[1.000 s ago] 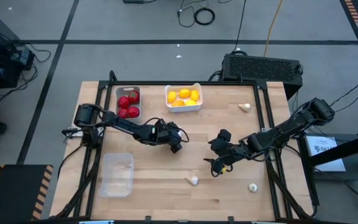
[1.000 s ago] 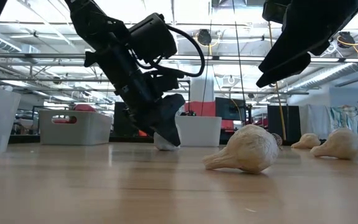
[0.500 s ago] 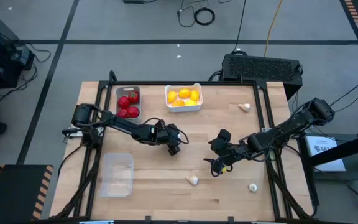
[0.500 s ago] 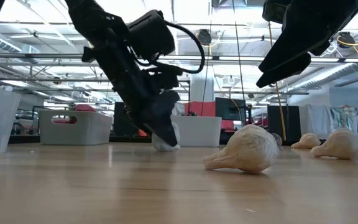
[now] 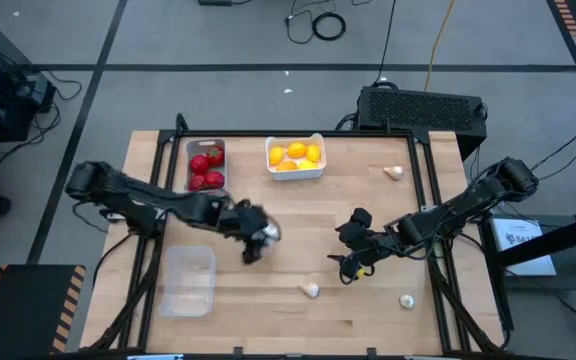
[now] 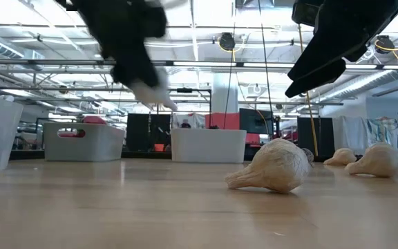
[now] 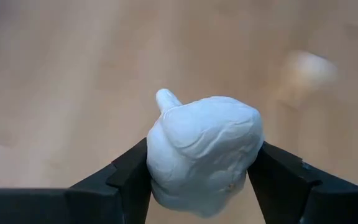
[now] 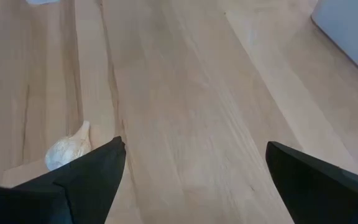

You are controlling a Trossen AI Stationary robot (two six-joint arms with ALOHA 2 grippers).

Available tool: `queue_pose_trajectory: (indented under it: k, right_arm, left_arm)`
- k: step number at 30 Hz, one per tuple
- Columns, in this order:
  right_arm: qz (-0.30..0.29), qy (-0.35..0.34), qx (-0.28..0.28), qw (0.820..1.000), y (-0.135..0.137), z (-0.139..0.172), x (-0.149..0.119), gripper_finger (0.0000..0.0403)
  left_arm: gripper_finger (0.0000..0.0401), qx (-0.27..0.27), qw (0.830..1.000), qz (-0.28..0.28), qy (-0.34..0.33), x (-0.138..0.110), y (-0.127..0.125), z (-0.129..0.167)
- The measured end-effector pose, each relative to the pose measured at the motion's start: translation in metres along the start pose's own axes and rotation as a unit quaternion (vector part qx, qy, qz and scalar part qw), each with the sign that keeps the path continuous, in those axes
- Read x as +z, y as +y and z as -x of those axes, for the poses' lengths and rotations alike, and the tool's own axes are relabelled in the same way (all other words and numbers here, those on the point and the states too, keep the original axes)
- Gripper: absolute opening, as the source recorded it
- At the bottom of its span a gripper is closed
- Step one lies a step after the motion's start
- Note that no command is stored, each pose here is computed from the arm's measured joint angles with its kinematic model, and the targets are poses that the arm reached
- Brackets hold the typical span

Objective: Sort produce into baskets
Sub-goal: Put the garlic into the transparent bin

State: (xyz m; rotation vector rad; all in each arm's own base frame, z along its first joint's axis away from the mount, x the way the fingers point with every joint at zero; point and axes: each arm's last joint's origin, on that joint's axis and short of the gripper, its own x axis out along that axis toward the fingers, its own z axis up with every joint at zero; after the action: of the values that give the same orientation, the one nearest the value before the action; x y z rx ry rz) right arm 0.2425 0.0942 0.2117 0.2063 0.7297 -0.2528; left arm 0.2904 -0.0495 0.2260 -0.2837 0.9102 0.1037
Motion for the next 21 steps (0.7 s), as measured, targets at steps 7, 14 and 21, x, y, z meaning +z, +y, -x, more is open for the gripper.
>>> queue_pose_trajectory:
  k: [7,14,21]
  right_arm:
    - [-0.011,0.003,-0.001,1.0,0.0,0.0,-0.001,0.0375]
    - [-0.016,0.002,-0.001,1.0,0.0,0.0,0.0,0.0375]
    - [-0.011,0.002,-0.001,1.0,0.0,0.0,0.0,0.0375]
  left_arm:
    - [0.0228,-0.124,0.989,-0.002,0.078,-0.039,-0.045,0.063]
    - [0.0228,-0.068,0.984,0.068,0.147,-0.091,-0.06,0.112]
    - [0.0233,-0.008,0.98,0.089,0.178,-0.121,-0.063,0.118]
